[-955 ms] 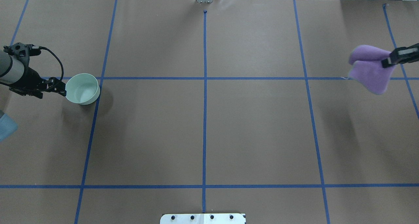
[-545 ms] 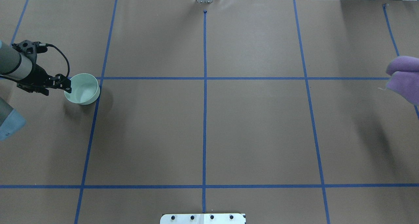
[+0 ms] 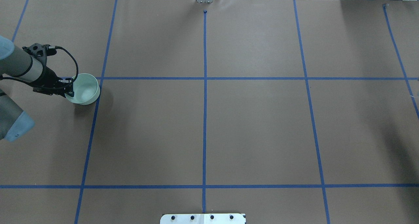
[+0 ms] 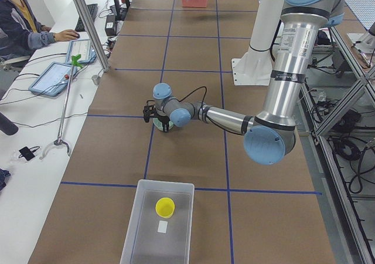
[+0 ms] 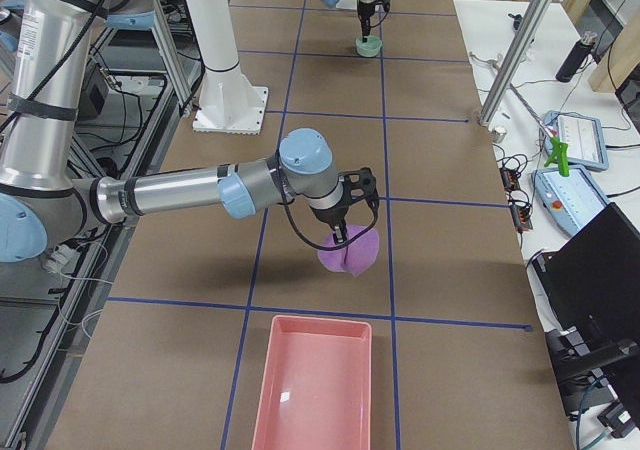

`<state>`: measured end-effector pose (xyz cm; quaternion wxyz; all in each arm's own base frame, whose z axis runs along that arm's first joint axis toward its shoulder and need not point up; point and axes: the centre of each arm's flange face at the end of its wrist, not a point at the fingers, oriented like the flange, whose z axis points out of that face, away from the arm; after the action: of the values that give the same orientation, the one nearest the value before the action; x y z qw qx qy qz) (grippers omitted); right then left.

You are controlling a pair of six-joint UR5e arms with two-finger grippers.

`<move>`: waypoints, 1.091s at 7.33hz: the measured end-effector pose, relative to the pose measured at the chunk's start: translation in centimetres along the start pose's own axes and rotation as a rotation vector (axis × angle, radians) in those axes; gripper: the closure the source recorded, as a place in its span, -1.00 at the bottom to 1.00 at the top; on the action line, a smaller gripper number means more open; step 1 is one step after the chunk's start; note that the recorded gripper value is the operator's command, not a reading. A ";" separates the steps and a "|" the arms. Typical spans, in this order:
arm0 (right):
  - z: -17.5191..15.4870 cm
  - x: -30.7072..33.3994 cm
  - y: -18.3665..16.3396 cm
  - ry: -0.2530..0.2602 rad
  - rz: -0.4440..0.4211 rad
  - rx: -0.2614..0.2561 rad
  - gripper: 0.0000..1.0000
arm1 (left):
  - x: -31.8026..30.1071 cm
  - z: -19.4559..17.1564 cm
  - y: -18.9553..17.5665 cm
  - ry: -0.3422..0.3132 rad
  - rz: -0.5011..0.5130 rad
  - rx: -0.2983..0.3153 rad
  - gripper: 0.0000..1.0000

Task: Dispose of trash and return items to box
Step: 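Carry the cloth off-table with the right gripper while the left grasps the green cup, then lift the green cup with the left gripper while the right drops the cloth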

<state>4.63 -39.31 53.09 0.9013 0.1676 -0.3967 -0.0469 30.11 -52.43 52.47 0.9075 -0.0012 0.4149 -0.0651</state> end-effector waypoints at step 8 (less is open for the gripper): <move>3.8 24.4 15.7 0.083 -0.124 -0.169 -1.00 | -8.4 -12.9 -8.3 0.143 0.126 0.014 1.00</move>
<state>17.66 -30.85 77.89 0.9232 0.1171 -0.3427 -0.1289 14.00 -58.94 50.78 0.8779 0.0361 0.4774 -0.0106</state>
